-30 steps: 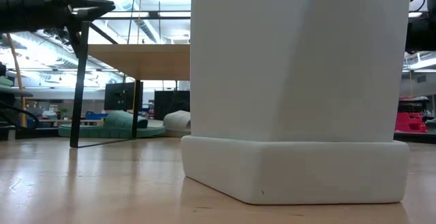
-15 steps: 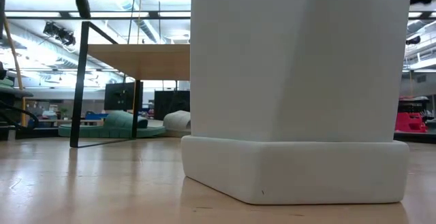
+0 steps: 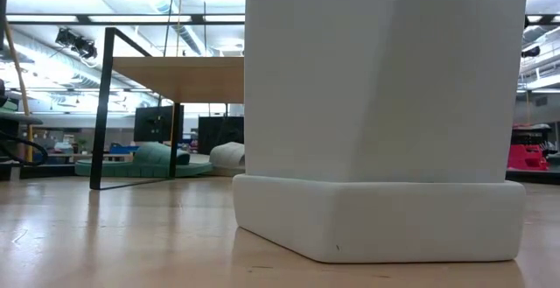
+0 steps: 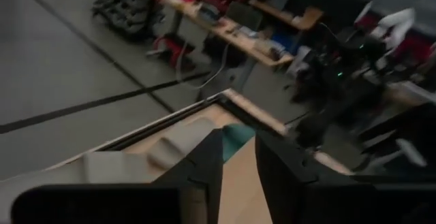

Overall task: Pick and place slides into the shelf
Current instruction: Put the right green slipper on the shelf

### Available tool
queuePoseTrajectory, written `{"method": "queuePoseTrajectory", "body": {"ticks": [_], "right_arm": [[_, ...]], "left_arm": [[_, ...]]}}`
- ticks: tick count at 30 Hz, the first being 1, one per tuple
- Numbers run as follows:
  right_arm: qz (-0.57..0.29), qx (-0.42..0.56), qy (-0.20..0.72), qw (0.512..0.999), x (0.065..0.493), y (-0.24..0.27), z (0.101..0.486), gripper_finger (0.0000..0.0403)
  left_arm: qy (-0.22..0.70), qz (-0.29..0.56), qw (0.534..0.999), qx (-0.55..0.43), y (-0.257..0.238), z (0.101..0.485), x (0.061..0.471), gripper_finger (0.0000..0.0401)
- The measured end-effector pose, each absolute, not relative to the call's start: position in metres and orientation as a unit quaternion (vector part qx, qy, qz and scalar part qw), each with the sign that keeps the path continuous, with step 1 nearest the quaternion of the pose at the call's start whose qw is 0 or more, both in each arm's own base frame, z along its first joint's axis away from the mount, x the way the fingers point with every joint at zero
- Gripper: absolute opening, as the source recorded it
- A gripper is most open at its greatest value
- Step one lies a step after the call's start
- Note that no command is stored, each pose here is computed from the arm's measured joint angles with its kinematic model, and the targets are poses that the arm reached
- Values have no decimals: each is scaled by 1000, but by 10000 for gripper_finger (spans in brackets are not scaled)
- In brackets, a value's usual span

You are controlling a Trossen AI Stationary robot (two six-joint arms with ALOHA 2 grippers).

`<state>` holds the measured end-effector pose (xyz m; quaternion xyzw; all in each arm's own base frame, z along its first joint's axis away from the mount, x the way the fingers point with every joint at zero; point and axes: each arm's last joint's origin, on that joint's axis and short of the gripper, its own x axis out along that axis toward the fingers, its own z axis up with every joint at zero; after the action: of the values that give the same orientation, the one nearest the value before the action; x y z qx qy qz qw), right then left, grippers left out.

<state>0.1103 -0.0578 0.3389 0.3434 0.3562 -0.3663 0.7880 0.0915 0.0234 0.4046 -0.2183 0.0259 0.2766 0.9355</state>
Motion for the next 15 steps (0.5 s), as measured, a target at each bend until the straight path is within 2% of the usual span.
{"method": "queuePoseTrajectory", "body": {"ticks": [3,6,15], "right_arm": [[-374,330,394,772,121,-68,332,22],[-382,327,423,754,130,-79,324,43],[-440,341,444,702,138,-103,310,175]], "left_arm": [[85,301,926,-210,26,407,93,116],[141,326,911,-208,29,404,97,134],[241,369,870,-222,35,385,104,197]]}}
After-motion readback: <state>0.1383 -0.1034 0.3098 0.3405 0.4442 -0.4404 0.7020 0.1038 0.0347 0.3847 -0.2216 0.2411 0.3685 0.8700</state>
